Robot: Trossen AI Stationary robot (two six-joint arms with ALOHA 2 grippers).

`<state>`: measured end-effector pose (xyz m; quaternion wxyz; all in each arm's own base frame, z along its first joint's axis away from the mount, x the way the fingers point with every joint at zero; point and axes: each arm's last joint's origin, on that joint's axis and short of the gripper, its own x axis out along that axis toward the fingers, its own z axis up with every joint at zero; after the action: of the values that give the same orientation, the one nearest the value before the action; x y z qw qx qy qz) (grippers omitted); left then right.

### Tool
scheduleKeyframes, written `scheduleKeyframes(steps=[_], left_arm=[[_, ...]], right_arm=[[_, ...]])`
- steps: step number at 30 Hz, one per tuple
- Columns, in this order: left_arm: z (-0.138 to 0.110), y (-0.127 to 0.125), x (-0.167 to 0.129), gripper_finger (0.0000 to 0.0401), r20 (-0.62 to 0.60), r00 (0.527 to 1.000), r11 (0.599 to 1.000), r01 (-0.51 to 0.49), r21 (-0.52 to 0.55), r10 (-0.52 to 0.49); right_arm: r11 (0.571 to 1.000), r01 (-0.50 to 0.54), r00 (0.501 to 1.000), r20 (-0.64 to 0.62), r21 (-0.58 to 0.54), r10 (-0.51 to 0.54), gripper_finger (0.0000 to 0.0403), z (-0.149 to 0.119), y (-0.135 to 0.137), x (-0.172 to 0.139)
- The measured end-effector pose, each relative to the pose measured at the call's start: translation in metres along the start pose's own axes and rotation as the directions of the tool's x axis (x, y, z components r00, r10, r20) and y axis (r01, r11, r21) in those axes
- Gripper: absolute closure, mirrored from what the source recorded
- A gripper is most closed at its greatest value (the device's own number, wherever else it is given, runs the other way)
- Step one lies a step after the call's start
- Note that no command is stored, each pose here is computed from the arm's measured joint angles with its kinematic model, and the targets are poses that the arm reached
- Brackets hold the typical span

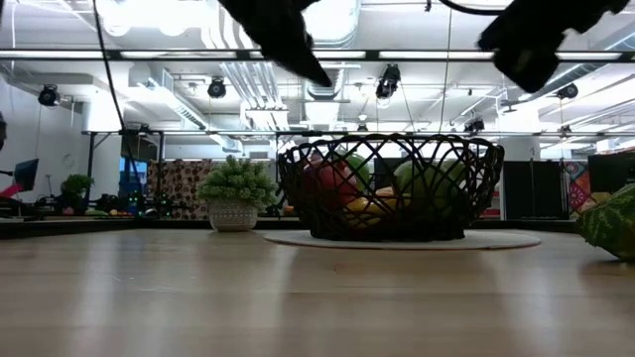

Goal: Build produce basket
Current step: Put the green grapes into the black wire basket

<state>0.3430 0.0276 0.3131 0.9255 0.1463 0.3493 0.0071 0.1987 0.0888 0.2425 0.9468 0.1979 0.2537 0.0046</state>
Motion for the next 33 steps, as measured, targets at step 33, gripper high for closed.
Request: scheduleKeyframes(steps=[33], left_arm=[[-0.020, -0.049, -0.068, 0.0276, 0.413, 0.910, 0.999, 0.006, 0.032, -0.018]], right_arm=[[0.872, 0.413, 0.665, -0.568, -0.262, -0.485, 0.0242, -0.051, 0.089, 0.045]])
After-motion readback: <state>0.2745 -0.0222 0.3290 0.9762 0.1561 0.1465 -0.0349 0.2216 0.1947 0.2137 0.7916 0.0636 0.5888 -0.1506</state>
